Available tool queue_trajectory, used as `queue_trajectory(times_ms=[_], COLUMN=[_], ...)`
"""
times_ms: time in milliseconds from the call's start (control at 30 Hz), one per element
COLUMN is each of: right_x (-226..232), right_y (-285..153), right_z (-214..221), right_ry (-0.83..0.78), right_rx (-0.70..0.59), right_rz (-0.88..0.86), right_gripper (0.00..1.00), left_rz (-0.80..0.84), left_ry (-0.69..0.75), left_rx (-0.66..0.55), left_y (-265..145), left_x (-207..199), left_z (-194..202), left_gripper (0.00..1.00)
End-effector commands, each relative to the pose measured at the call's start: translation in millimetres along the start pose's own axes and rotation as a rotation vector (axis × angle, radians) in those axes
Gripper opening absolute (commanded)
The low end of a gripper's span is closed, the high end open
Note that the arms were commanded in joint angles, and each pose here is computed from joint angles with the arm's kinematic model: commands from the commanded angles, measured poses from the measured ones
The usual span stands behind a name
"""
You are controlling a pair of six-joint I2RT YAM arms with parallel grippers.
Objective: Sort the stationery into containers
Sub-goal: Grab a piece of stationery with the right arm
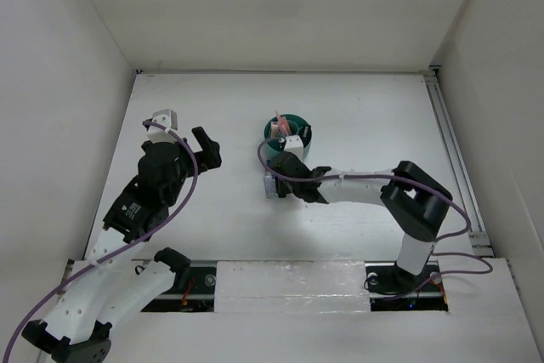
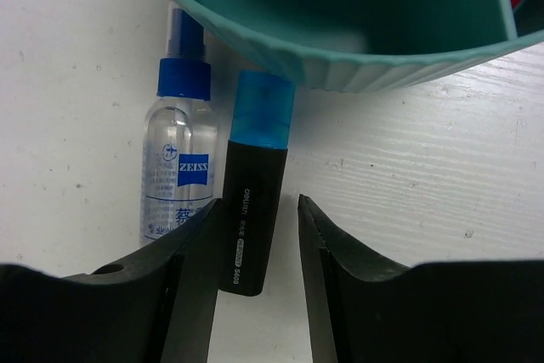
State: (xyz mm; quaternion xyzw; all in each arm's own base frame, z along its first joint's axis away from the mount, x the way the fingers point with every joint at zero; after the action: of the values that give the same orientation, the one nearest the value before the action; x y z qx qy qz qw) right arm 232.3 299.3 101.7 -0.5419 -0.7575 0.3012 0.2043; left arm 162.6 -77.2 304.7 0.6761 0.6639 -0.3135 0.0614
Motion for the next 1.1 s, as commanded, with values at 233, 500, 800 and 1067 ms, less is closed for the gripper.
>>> queue_trajectory(times_ms=[233,500,800,1067], right_x=[1.2,0.5,-13.4,-17.1], right_y=[13.0,20.9,2.8,-33.6], right_z=[-16.8,-12.4,3.6,21.5], right_ry=[0.017,0.005,0.019,0.010], right_rx=[-0.029,-0.005,0.031,0.034], right_rz=[0.026,0.023,0.030,0.025], right_gripper=[0.45,0.40,0.13,0.09], left_rz=[0.011,0.011,0.011,0.011], left_ry=[0.005,0.005,0.005,0.005], left_rx=[0.003,0.003,0.003,0.003], left_y=[1.6,1.6,1.6,1.6], left_x=[-0.1,-0.1,-0.1,-0.1], left_z=[2.1,2.1,2.1,2.1], left_gripper=[1.00,1.00,1.00,1.00])
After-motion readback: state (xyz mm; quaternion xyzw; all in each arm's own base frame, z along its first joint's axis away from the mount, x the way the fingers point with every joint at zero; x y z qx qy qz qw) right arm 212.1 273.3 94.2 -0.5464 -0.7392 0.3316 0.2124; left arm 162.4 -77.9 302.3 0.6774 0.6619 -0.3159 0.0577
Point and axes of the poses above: each gripper's point midway between its finger pads, its own y axis out along the fingers, its own x axis along the line the jaws close on, z = x × y, the point moved 9 cm from there along -y, back along the fingers, and after that the axes turned 11 degrees about -y, right-handed, at the moved point
